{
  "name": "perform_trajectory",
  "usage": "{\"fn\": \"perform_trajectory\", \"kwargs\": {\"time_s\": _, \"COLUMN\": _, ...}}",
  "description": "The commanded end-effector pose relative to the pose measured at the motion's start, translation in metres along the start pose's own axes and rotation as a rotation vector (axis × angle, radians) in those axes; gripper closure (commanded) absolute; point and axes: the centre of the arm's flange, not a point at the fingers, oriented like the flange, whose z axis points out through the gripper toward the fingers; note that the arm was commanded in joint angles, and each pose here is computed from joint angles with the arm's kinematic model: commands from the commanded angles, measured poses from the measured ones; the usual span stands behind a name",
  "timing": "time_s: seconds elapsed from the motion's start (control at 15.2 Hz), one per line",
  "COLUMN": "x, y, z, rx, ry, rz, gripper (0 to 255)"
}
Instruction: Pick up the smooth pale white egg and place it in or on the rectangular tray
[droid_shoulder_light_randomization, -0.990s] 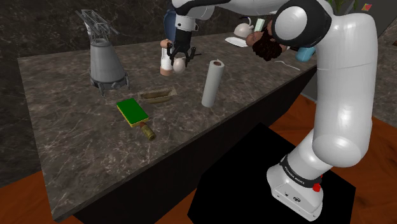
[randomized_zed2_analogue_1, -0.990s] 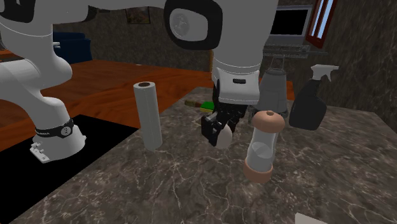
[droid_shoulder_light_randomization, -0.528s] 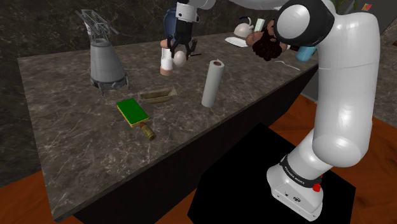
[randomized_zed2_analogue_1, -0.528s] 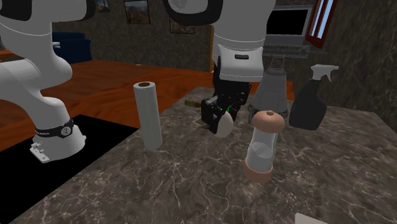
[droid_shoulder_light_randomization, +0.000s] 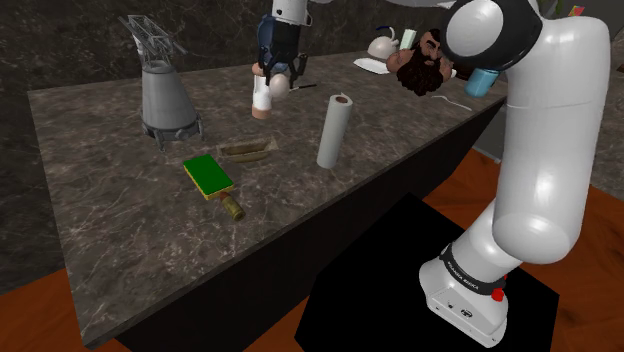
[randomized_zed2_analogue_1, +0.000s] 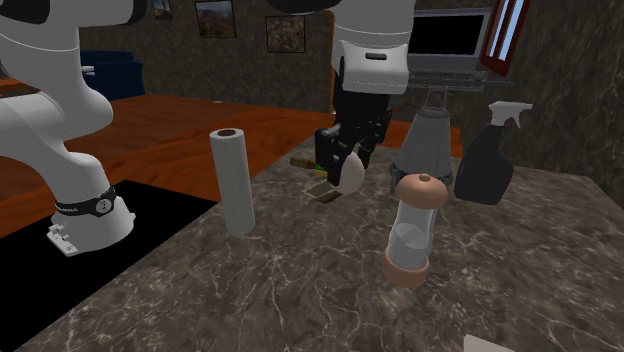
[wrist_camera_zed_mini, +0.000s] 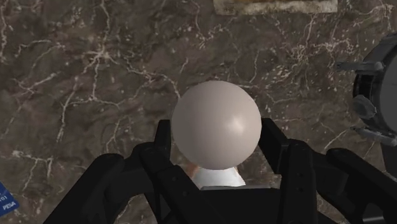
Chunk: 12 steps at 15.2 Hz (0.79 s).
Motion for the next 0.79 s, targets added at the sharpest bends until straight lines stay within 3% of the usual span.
{"fn": "perform_trajectory", "kwargs": {"time_s": 0.0, "x": -0.019, "y": -0.016, "z": 0.005, "rx": 0.0, "ry": 0.0, "rz": 0.0, "gripper": 255}}
{"fn": "perform_trajectory", "kwargs": {"time_s": 0.73, "x": -0.13, "y": -0.108, "z": 0.029, "rx": 0.0, "ry": 0.0, "rz": 0.0, "gripper": 255}}
